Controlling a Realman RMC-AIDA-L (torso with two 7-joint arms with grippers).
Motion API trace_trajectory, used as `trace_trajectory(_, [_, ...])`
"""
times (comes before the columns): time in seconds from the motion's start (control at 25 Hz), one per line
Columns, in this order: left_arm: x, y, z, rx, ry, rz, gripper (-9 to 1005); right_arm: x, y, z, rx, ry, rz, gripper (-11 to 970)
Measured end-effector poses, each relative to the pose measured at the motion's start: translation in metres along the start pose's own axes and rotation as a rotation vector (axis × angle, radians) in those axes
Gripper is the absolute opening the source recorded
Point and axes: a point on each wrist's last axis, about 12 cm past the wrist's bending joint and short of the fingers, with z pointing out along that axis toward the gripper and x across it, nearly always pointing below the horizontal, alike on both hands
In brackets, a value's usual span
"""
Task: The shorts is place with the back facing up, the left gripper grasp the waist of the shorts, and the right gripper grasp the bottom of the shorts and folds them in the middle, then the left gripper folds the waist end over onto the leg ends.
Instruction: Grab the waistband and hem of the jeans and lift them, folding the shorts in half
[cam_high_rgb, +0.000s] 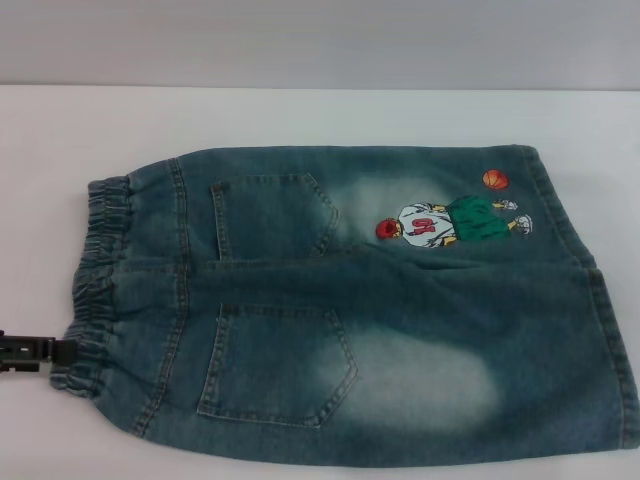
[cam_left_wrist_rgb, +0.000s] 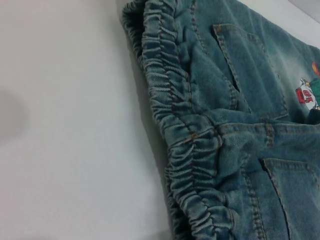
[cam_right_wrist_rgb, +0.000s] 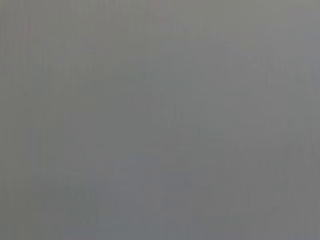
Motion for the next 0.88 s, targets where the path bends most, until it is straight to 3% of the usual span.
trace_trajectory(0.88, [0.001, -0.003, 0.013, 0.014, 0.010, -0.004, 785, -0.003, -0.001, 0.005, -0.008, -0.005, -0.008, 717])
